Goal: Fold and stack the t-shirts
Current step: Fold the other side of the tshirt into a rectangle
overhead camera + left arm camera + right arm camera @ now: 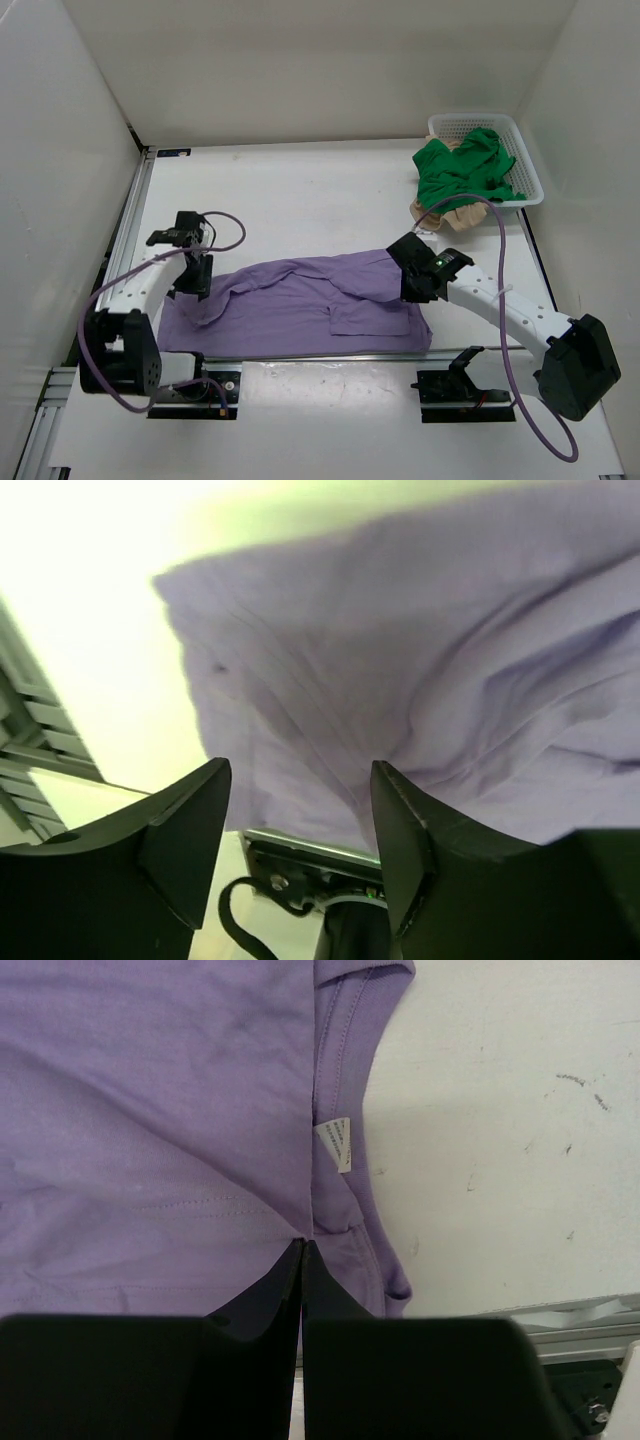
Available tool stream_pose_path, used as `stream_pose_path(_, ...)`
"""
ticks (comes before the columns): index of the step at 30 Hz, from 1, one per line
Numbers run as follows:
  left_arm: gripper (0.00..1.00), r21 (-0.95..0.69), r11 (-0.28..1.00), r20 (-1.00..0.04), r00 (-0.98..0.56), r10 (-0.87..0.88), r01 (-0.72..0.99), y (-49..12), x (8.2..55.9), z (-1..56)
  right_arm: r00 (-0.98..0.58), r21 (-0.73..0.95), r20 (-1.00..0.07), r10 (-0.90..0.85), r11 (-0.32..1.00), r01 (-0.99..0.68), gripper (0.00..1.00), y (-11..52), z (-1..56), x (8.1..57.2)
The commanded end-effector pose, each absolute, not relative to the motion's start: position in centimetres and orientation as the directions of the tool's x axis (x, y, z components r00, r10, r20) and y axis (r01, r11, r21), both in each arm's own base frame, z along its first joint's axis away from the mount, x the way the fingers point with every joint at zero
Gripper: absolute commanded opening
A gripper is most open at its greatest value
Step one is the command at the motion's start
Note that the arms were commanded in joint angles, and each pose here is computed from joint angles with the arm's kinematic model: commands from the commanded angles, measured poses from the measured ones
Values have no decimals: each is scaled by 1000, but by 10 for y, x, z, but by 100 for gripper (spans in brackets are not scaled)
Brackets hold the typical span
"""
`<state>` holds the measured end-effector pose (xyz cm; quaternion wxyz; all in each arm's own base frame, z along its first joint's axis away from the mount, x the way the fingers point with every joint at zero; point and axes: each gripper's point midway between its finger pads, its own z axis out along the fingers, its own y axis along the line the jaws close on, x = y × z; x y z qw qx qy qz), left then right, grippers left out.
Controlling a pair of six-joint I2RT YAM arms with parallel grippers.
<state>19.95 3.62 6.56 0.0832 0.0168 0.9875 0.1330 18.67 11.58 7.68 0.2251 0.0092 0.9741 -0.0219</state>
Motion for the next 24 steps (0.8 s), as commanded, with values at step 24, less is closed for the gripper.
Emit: stream_pose_path(24, 73, 174, 949, -303, -931, -202, -262, 83, 232, 46, -899, 33, -376, 224, 973, 229, 0, 129, 50, 229)
